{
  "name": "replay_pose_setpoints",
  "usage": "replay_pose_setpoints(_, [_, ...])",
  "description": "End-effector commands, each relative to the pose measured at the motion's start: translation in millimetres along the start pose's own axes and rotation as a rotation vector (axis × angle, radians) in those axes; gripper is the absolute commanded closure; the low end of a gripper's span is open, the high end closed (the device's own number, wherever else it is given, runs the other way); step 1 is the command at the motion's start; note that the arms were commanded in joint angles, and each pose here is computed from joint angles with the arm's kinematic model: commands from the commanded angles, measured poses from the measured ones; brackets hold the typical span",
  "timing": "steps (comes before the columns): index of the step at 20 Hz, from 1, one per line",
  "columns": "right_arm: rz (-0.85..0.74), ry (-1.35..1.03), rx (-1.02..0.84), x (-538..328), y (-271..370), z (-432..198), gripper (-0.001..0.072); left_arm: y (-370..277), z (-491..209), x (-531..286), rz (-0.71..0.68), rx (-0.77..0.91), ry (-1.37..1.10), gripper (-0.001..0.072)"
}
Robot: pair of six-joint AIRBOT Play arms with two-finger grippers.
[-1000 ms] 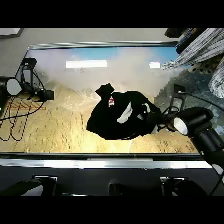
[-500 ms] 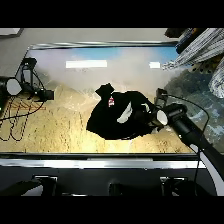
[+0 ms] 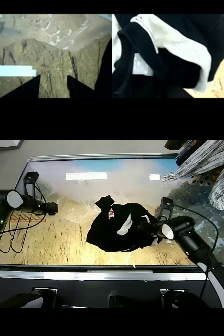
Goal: Fold the clothes and pants, and hang the long-sleeved shirts on hangers.
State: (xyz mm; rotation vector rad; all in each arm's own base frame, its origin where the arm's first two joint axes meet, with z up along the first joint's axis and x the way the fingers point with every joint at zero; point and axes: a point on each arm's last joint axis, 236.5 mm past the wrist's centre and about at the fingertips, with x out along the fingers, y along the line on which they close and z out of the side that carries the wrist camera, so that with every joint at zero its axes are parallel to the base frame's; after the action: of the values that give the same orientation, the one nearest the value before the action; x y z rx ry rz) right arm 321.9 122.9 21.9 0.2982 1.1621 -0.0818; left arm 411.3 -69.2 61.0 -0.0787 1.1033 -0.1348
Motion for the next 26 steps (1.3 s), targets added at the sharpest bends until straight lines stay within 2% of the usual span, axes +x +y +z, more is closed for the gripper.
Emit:
replay_pose_setpoints(1, [-0.065,0.048,-0.023,-7.7,-17.3,-12.9,0.0677,-73.6,-10.1,20.9,-0.274,-0.014,-0.030,0.0311])
replay_pose_setpoints(4, [-0.091,0.076,-0.022,-11.3,-24.4,-20.1,0.0677,-131.3,-42.0,46.8,-0.376,0.118,-0.052,0.0311])
replay_pose_setpoints(8, [-0.096,0.081,-0.019,-11.6,-25.4,-21.2,0.0677,-207.8,-72.4,66.9,-0.433,0.366,-0.101,0.0311])
replay_pose_setpoints(11, [-0.096,0.082,-0.011,-11.6,-25.3,-21.7,0.0677,-250.5,-89.6,75.7,-0.463,0.487,-0.144,0.0311])
replay_pose_setpoints(13, [-0.103,0.088,0.004,-11.9,-26.8,-23.2,0.0677,-267.3,-96.2,78.9,-0.478,0.517,-0.148,0.0311])
replay_pose_setpoints(19, [-0.106,0.089,0.027,-12.0,-27.3,-23.8,0.0677,-299.4,-111.9,82.3,-0.507,0.764,-0.175,0.0312])
replay_pose_setpoints(26, [-0.107,0.090,0.030,-12.1,-27.4,-24.0,0.0677,-302.5,-127.0,75.6,-0.538,0.821,-0.081,0.0308])
